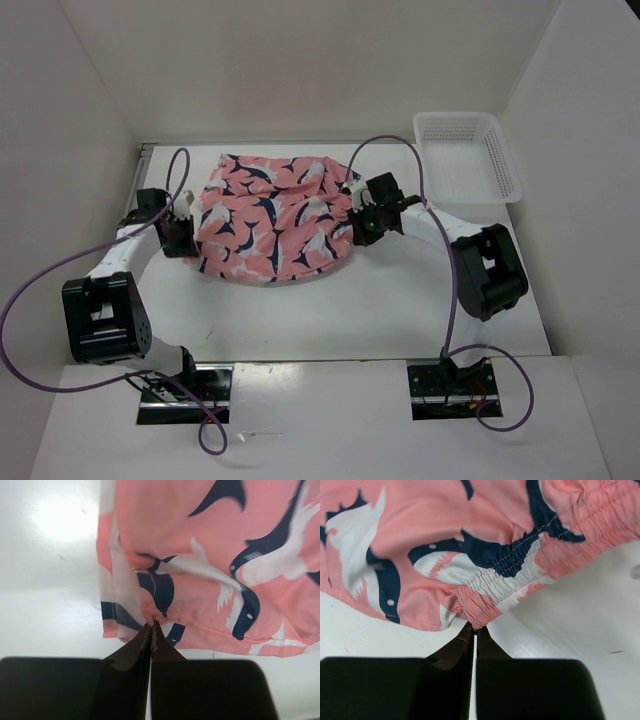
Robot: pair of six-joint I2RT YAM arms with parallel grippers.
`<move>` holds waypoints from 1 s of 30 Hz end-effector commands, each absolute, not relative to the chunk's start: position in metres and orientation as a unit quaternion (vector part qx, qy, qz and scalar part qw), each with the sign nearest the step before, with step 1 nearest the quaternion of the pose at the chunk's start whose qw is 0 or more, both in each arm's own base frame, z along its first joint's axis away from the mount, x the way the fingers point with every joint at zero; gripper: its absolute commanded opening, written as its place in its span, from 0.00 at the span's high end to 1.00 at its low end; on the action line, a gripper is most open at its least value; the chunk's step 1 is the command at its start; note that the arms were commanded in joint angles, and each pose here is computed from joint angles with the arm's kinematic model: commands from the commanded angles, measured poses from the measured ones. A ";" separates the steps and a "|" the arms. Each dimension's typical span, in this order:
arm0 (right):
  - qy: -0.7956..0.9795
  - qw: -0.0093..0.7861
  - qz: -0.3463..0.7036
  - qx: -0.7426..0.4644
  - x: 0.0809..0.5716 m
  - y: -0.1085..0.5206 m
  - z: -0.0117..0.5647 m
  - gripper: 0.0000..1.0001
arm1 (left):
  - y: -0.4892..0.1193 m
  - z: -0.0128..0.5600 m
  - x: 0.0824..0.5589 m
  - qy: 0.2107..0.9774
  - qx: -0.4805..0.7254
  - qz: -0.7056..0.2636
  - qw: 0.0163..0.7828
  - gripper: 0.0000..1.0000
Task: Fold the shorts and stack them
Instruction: Flatten the shorts out
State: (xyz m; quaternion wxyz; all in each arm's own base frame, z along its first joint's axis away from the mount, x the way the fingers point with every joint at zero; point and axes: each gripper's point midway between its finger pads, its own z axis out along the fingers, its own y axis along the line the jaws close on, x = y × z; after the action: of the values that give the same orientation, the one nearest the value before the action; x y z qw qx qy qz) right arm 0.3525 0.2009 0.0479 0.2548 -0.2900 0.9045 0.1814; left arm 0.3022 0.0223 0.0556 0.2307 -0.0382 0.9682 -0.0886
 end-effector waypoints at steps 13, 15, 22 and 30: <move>0.836 0.204 0.101 -0.499 0.246 0.104 0.119 1.00 | -0.003 0.138 0.254 0.959 0.003 -0.080 0.271 1.00; 0.835 0.162 0.103 -0.516 0.227 0.095 0.114 1.00 | -0.002 0.149 0.246 0.960 0.002 -0.074 0.271 1.00; 0.841 0.137 0.144 -0.504 0.216 0.108 0.110 1.00 | -0.011 0.161 0.221 0.959 0.006 -0.090 0.269 1.00; 0.831 0.428 0.216 -0.283 0.413 0.163 0.276 1.00 | 0.030 0.298 0.378 0.864 0.007 -0.002 0.503 1.00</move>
State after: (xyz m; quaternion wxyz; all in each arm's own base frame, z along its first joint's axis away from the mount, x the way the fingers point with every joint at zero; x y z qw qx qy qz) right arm 0.3221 0.1457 0.1809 0.2578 -0.3936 0.8637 0.1808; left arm 0.2974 0.0042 0.2064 0.3376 0.0087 0.9390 -0.0645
